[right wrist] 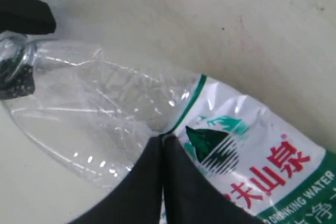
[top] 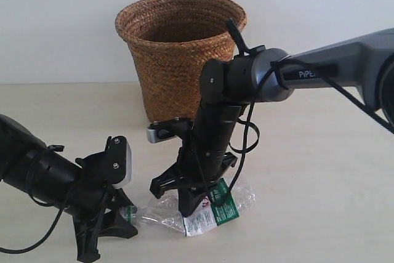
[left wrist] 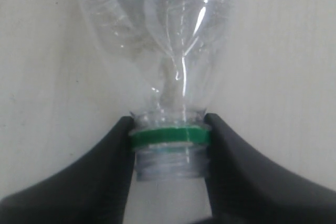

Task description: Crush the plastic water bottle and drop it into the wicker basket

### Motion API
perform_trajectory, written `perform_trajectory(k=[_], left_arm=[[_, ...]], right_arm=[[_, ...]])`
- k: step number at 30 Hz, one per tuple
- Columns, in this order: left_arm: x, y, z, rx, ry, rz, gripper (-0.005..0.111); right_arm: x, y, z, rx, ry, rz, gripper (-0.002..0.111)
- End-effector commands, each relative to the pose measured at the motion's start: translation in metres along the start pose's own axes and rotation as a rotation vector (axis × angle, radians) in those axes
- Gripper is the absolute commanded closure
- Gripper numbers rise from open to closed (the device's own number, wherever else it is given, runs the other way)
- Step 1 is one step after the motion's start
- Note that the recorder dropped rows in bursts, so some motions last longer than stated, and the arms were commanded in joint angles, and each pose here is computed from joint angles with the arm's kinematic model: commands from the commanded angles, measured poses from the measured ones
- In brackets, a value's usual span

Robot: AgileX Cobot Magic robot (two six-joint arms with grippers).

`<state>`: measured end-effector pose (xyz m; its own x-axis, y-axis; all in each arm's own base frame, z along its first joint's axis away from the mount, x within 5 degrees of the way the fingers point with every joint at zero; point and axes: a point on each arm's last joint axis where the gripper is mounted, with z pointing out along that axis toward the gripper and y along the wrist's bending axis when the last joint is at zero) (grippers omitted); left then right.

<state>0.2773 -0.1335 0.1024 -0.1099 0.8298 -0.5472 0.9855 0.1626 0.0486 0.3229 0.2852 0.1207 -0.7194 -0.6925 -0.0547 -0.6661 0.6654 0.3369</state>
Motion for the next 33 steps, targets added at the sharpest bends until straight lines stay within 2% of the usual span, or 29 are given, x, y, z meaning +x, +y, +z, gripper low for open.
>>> perform_trajectory(k=[1,7,11,14,17,19,24,28,33], left_arm=[[-0.002,-0.001,0.000,0.006,-0.013,-0.003,0.103],[-0.002,-0.001,0.000,0.002,-0.011,-0.003,0.103],[-0.002,0.000,0.000,-0.004,-0.007,-0.003,0.103],[-0.002,0.000,0.000,-0.004,-0.007,-0.003,0.103],[-0.002,0.000,0.000,-0.004,-0.007,-0.003,0.103],[-0.002,0.000,0.000,-0.004,-0.007,-0.003,0.103],[-0.002,0.000,0.000,-0.004,-0.007,-0.003,0.103],[-0.002,0.000,0.000,-0.004,-0.007,-0.003,0.103],[-0.002,0.000,0.000,-0.004,-0.007,-0.003,0.103]], right_arm=[[0.006,0.004,-0.002,0.052,0.002,-0.054,0.108],[0.009,0.030,-0.075,0.079,-0.176,-0.119,0.108],[0.016,0.035,-0.101,0.113,-0.224,-0.135,0.108],[0.033,0.013,-0.104,0.131,-0.259,-0.061,0.108],[0.074,-0.039,-0.110,0.186,-0.359,0.126,0.108],[0.096,-0.061,-0.112,0.217,-0.415,0.220,0.108],[0.149,-0.099,-0.123,0.332,-0.598,0.429,0.108],[0.195,-0.112,-0.134,0.464,-0.774,0.559,0.108],[0.247,-0.089,-0.141,0.666,-1.107,0.605,0.108]])
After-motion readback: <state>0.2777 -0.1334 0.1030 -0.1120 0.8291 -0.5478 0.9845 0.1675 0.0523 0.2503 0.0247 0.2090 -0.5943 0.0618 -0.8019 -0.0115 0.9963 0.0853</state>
